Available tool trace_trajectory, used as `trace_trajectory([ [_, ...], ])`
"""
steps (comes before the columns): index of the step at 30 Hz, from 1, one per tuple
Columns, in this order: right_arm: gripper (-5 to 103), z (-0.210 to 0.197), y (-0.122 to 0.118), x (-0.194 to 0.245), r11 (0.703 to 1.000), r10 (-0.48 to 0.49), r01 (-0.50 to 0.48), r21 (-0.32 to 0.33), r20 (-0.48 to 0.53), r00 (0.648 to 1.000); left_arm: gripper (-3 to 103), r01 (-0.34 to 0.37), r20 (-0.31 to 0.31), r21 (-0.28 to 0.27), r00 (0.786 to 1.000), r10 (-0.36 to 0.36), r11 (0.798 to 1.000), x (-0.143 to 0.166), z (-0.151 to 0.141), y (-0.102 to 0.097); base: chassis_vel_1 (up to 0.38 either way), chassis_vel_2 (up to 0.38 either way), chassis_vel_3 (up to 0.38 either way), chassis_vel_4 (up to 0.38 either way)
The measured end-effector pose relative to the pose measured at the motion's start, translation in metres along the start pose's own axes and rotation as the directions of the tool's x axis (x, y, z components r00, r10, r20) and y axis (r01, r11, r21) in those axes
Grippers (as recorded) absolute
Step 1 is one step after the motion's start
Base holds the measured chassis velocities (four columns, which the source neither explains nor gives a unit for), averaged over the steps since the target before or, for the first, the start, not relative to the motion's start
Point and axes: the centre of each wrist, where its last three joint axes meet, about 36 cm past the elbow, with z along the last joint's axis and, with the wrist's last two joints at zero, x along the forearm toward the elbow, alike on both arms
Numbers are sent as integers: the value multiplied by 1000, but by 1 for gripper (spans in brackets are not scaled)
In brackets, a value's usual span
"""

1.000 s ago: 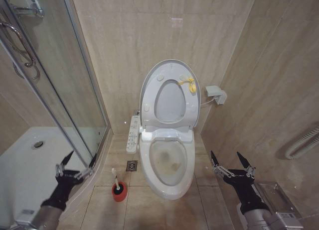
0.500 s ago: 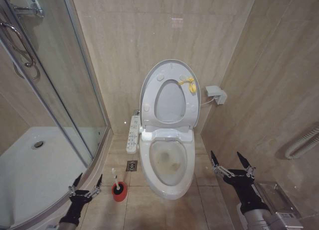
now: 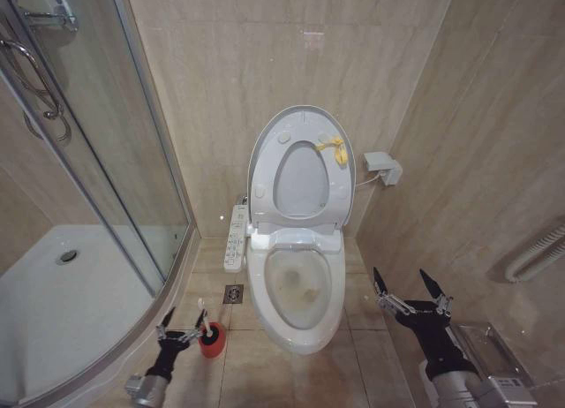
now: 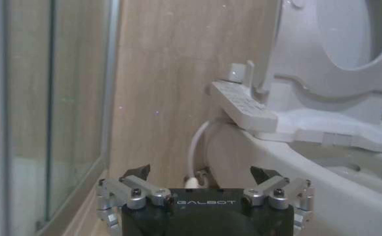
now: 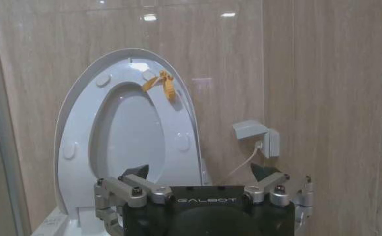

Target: Open the toilet lid, clean the toilet bowl with a toilet brush, close the toilet lid, and flush.

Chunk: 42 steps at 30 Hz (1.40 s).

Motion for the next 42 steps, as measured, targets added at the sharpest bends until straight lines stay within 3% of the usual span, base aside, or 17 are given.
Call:
trace_trajectory([
  [9,100,0,0,0,1000,0,0,0,0,1000,100,-21,-26,-28,999,20,999,-10,17,8,0,0,0,0],
  [22,100,0,0,0,1000,0,0,0,0,1000,98,-5,-33,-69,999,3,998,-37,32,45,0,0,0,0],
  [42,100,0,0,0,1000,0,0,0,0,1000,95,-55,-39,-54,998,53,997,-66,47,38,0,0,0,0],
])
